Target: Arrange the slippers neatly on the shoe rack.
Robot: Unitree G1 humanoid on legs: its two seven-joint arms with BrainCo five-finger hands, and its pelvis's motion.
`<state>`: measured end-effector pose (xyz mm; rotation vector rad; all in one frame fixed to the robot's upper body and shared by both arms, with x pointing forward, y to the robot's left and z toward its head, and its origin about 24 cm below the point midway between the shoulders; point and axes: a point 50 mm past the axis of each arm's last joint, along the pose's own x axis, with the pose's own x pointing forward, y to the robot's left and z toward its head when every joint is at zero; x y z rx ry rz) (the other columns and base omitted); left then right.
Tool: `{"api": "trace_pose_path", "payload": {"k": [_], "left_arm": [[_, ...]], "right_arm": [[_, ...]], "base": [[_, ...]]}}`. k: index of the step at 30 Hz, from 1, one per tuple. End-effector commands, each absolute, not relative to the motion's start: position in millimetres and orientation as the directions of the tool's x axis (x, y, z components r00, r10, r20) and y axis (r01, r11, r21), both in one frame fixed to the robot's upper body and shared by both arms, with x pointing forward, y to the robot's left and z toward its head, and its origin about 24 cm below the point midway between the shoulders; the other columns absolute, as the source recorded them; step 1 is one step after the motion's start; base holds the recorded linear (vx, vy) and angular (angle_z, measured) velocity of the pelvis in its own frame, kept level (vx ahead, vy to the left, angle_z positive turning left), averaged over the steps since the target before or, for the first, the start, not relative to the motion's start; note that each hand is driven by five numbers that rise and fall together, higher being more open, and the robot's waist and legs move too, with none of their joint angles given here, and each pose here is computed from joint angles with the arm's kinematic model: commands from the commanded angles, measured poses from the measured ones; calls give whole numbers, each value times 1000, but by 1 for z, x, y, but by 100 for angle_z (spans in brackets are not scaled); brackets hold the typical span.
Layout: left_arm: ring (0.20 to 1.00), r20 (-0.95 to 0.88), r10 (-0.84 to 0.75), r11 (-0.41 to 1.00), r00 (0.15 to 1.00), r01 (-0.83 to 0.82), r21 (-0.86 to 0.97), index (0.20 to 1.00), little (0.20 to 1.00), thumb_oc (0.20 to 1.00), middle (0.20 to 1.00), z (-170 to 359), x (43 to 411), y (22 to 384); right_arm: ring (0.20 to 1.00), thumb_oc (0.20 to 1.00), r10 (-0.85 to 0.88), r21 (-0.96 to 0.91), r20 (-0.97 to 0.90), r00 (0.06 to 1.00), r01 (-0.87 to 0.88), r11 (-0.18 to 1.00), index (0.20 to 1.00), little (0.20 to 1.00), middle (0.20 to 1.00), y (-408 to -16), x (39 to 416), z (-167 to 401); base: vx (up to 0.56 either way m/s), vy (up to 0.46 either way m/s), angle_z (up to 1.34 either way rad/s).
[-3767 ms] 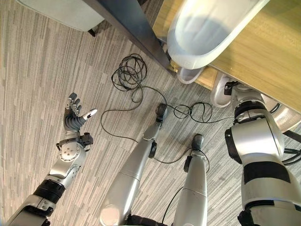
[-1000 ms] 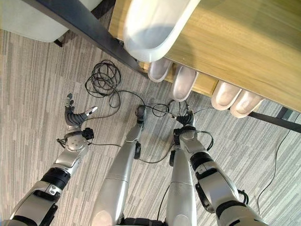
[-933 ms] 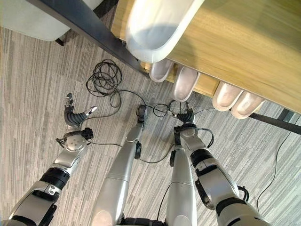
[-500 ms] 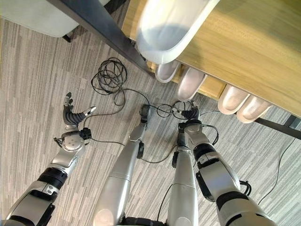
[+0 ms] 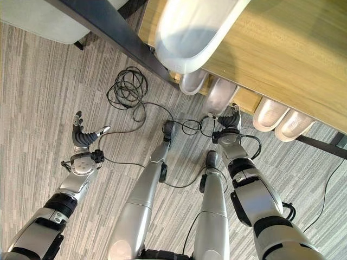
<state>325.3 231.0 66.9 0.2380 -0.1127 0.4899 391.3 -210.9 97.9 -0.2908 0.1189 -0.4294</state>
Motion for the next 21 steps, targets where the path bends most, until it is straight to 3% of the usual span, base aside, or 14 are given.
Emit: {"api": "trace_pose_path", "payload": {"k": [1, 16, 21], "left_arm": [[1000, 152, 490, 844, 858, -511, 165, 1000, 1000, 1000, 1000, 62, 324, 233], [1000, 58, 558, 810, 828, -558, 178, 1000, 1000, 1000, 1000, 41, 314, 243], [1000, 79, 525, 823, 847, -530, 207, 1000, 1000, 1000, 1000, 45, 318, 241]], "right_arm": [[1000, 1000, -441, -283, -1, 897, 423, 861, 1000, 1000, 1000, -214, 389, 103], [1000, 1000, -499, -218, -101, 861, 470, 855, 1000, 1000, 1000, -212, 343, 36], [1000, 1000, -397, -274, -193, 897, 340, 900, 1000, 1000, 1000, -204, 341, 18]], "base": [[0, 0, 0], [-1, -1, -1], [-11, -20, -6]]}}
